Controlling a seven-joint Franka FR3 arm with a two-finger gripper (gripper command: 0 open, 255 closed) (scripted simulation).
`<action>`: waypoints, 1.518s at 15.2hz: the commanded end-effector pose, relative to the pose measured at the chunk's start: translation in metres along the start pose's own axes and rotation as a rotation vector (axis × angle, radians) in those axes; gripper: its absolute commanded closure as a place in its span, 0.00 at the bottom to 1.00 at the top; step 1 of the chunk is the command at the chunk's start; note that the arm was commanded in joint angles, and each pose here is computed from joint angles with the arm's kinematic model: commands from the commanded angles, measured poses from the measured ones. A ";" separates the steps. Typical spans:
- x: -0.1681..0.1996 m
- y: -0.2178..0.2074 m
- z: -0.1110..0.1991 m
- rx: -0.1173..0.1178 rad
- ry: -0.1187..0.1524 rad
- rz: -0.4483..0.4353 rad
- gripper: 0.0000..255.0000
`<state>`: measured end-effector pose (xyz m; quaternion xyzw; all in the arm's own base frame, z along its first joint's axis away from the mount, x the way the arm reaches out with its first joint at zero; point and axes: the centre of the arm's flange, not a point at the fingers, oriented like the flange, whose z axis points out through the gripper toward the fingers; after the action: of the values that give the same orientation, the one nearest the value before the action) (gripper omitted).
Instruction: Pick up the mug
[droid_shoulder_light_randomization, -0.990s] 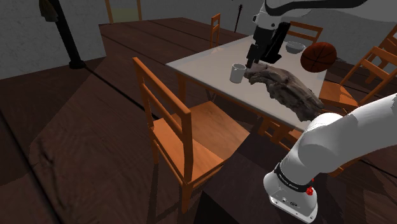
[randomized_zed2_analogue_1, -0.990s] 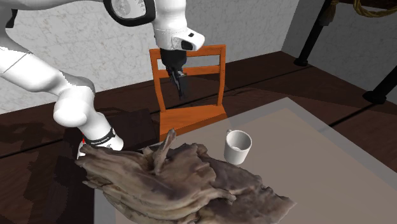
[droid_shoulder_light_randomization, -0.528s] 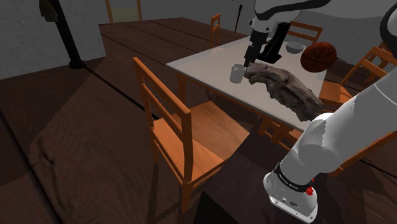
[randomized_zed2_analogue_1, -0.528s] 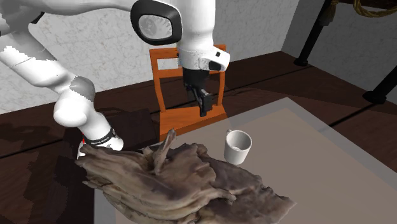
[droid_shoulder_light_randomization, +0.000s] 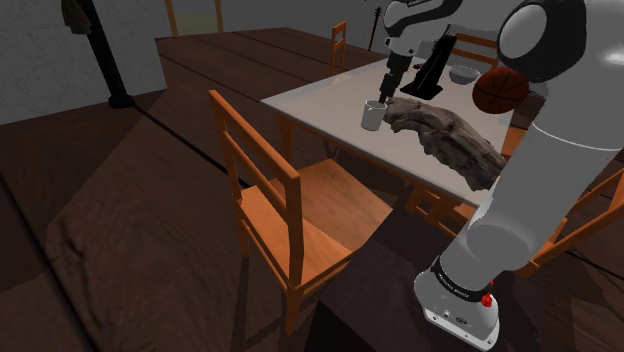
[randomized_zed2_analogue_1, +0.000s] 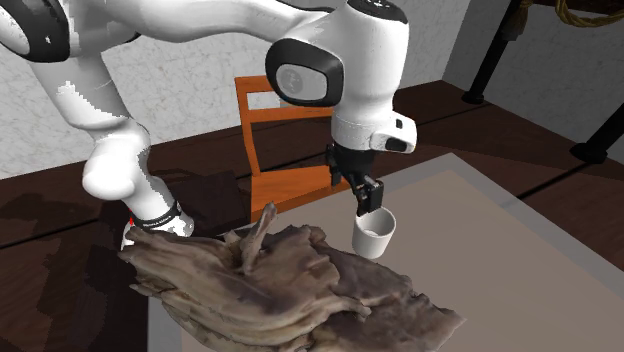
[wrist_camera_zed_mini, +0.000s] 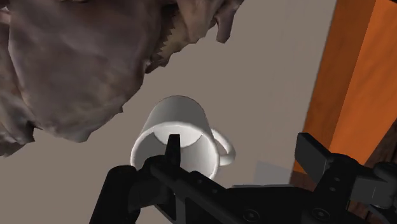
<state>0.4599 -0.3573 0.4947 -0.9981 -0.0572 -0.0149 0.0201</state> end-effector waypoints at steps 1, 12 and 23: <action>0.009 0.026 0.013 0.002 0.003 -0.013 0.00; 0.039 0.093 0.064 0.011 0.009 -0.043 0.00; 0.039 0.093 0.078 0.011 0.009 -0.043 1.00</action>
<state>0.5112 -0.4425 0.4148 -0.9964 -0.0786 -0.0197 0.0255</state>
